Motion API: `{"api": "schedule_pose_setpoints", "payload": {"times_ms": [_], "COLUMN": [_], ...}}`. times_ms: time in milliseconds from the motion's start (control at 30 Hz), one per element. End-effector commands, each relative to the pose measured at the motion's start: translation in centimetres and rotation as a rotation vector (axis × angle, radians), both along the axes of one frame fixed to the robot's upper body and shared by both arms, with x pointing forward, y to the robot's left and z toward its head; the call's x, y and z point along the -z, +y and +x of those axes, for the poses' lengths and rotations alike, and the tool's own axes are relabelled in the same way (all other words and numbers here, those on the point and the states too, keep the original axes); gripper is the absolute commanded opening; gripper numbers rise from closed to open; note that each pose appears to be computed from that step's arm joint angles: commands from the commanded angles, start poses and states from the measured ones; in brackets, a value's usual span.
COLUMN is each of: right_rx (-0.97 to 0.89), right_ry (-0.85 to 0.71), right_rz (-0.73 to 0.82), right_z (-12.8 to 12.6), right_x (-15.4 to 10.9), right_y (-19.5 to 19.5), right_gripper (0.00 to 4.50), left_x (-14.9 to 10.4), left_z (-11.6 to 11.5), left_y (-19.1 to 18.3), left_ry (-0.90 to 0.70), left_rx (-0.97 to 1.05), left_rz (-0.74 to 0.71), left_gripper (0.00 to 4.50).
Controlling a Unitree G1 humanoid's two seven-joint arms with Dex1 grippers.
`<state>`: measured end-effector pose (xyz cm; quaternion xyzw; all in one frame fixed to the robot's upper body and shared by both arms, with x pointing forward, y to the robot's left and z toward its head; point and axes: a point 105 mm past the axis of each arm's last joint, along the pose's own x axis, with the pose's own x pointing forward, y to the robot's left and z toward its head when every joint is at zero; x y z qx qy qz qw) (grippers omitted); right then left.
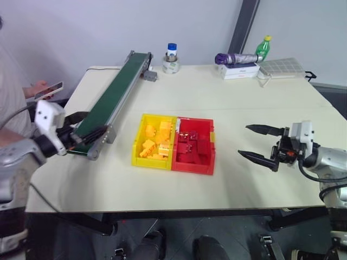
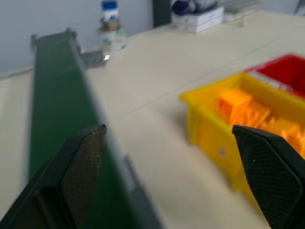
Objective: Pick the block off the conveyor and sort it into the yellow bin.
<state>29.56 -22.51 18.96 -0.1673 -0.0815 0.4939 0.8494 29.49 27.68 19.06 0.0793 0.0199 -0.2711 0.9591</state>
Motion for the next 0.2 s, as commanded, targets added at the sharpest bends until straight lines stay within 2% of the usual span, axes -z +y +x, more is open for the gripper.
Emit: {"api": "schedule_pose_setpoints", "payload": {"times_ms": [33,200], "right_rx": [-0.006,-0.011], "right_ry": [-0.05,-0.048], "right_rz": [-0.005,-0.007], "right_z": [0.0,0.1], "right_x": [-1.1,-1.0], "right_y": [-0.1,-0.1], "right_gripper": [4.5,4.5], "left_x": [-0.2,0.4], "left_z": [-1.2,-1.7], "left_y": [1.0,2.3], "left_ry": [-0.037,-0.062], "left_rx": [-0.032,-0.068], "left_rz": [0.024,0.017], "left_gripper": [4.46,4.46]}}
